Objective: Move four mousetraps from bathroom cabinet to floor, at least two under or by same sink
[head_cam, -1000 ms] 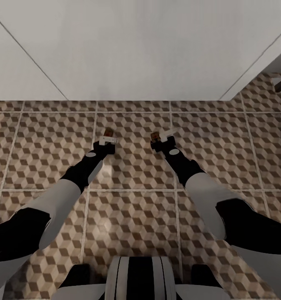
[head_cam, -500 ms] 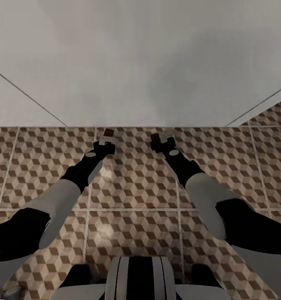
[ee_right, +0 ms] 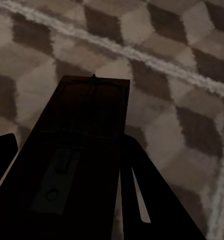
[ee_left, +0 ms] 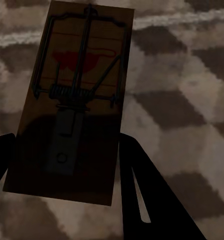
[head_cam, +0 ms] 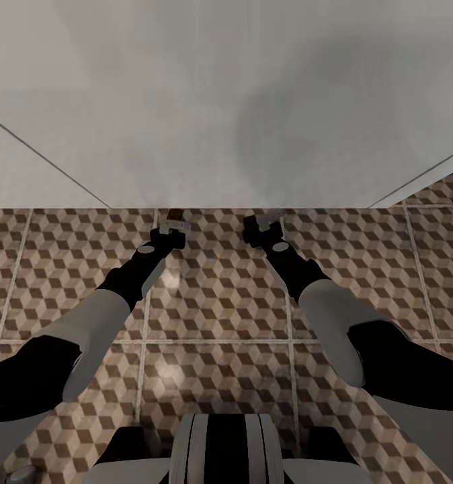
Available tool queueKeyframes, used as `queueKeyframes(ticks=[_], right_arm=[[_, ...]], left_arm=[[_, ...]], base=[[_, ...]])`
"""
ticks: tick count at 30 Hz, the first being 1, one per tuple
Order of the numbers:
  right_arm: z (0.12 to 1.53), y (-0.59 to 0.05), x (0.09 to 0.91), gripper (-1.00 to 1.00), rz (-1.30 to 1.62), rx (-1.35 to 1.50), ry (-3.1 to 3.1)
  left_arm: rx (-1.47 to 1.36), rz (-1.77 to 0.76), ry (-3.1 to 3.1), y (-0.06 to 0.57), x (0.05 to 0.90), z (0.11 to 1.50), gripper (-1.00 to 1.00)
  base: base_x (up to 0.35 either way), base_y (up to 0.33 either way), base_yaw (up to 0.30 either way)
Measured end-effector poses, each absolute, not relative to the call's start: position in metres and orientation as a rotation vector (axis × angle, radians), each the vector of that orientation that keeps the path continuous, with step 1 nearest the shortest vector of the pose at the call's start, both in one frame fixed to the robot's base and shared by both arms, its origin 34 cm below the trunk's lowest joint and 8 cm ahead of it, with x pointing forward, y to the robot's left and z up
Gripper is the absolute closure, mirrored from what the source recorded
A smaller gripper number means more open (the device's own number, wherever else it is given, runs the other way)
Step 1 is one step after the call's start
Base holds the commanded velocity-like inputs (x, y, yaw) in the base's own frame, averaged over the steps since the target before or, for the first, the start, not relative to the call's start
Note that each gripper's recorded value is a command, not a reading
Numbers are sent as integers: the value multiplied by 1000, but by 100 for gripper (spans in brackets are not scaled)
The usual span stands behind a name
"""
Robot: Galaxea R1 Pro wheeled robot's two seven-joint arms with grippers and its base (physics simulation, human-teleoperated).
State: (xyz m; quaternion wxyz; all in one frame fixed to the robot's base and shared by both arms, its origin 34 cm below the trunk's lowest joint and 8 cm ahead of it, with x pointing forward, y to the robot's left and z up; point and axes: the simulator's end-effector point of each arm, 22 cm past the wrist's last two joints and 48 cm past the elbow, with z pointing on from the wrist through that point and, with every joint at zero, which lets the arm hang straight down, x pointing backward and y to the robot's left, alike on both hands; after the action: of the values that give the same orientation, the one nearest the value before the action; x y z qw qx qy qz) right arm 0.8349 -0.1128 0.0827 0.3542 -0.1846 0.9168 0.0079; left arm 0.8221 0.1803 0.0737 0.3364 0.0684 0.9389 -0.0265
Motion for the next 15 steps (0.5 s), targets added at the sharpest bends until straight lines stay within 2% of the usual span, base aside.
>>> queueKeyframes(ticks=[15], right_arm=[[85,-111,837,100,26,-474,2351]], left_arm=[[178,-68,2446,180,823,74,100]], base=[[0,0,0]])
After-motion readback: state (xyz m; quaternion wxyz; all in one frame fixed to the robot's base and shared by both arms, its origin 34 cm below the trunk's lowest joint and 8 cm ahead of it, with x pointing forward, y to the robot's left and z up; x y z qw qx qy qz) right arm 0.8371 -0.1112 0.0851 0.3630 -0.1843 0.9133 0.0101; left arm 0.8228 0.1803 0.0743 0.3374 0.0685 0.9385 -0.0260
